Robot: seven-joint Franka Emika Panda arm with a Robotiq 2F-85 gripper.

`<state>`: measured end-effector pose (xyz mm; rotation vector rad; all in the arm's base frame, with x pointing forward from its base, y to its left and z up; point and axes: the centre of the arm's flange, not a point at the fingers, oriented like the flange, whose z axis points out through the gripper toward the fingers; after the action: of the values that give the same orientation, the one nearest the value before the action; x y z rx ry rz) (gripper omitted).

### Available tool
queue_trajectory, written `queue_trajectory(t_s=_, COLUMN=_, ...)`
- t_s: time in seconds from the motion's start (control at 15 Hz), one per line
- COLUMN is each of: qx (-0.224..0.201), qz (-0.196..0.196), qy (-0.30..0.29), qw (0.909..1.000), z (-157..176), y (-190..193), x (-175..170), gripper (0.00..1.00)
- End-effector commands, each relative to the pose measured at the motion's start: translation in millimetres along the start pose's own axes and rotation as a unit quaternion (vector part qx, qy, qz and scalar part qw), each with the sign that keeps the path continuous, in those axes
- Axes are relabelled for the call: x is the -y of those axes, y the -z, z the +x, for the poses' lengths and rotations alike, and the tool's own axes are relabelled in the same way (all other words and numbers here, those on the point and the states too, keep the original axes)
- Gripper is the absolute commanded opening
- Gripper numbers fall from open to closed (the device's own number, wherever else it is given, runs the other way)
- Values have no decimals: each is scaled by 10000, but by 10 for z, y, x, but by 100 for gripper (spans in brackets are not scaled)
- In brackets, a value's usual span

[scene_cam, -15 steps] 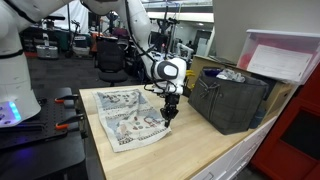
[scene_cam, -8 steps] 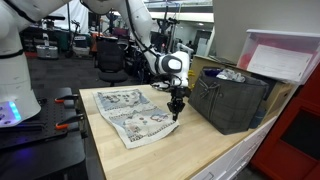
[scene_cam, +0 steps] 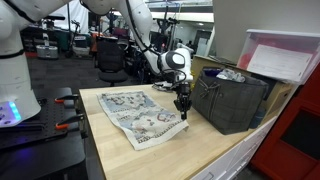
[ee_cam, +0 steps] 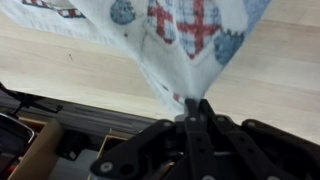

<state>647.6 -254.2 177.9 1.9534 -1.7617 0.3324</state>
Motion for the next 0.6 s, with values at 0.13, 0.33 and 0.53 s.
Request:
queue_trajectory(t_s=0.13, qx=-575, qz=41, qy=84, qw=9983, z=-21, y=185, x=-65, gripper=58)
queue_trajectory(t_s=0.33, qx=-580, qz=8, qy=146, qw=9982, z=-66, y=280, x=-191, gripper=79)
queue_trajectory(t_s=0.53, qx=-423, qz=-135, qy=280, qw=9986, z=-141, y=289, x=-483, gripper=38)
